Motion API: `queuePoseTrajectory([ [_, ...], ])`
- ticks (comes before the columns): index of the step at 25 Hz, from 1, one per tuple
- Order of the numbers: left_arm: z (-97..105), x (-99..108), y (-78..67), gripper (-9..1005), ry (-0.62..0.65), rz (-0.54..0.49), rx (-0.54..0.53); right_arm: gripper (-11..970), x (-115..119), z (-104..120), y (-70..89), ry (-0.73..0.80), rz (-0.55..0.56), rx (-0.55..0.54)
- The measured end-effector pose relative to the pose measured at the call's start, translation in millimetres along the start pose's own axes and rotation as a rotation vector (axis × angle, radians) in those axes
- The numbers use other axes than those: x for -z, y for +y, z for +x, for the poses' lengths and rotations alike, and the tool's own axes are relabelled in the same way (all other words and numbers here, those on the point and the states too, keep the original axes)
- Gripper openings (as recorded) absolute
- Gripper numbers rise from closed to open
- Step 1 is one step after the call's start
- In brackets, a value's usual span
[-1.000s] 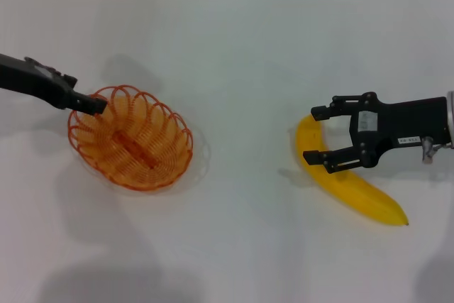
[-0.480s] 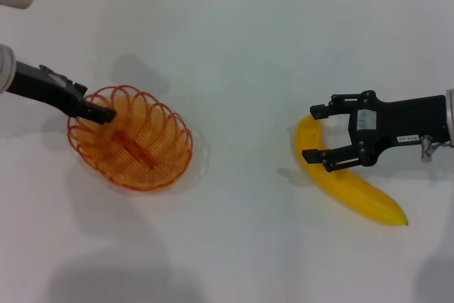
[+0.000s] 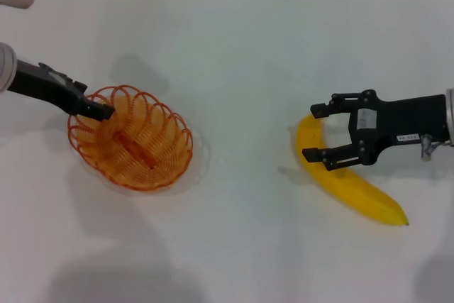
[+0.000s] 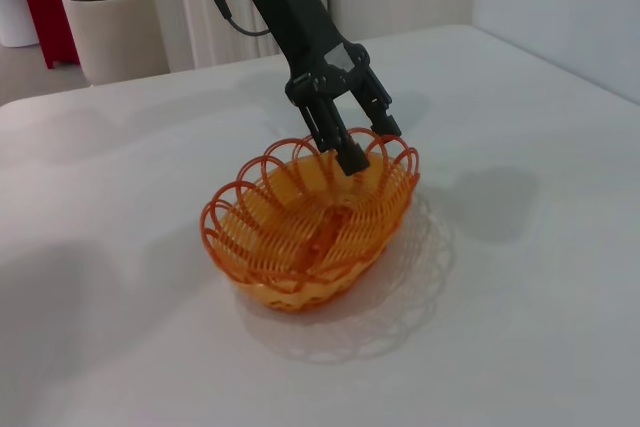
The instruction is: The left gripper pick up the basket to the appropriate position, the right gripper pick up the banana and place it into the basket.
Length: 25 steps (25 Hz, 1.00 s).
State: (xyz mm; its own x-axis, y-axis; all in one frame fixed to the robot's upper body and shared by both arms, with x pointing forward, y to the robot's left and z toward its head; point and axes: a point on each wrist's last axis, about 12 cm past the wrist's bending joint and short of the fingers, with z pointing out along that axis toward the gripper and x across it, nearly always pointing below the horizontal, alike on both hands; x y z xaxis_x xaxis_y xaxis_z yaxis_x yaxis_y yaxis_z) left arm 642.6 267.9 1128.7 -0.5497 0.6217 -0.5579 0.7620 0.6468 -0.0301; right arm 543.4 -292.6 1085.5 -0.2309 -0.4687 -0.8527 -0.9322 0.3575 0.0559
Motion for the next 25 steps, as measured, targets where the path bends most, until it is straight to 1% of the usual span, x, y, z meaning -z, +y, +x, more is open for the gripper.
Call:
queuePoseTrajectory([
  [6, 1.9, -3.4, -1.6, 776, 0.005, -0.007, -0.029, 863, -0.2, 0.4, -1.1, 0.004, 0.010, -0.002],
  [11, 1.8, -3.6, -1.6, 552, 0.006, -0.008, -0.031, 863, -0.9, 1.6, -0.8, 0.004, 0.010, -0.007],
  [14, 2.1, -3.7, -1.5, 344, 0.005, -0.010, -0.030, 863, -1.4, 2.7, -0.8, 0.005, 0.013, -0.008],
  [25, 3.3, -3.8, -0.8, 95, 0.004, -0.015, -0.029, 862, -1.4, 2.7, -0.9, 0.005, 0.013, -0.007],
])
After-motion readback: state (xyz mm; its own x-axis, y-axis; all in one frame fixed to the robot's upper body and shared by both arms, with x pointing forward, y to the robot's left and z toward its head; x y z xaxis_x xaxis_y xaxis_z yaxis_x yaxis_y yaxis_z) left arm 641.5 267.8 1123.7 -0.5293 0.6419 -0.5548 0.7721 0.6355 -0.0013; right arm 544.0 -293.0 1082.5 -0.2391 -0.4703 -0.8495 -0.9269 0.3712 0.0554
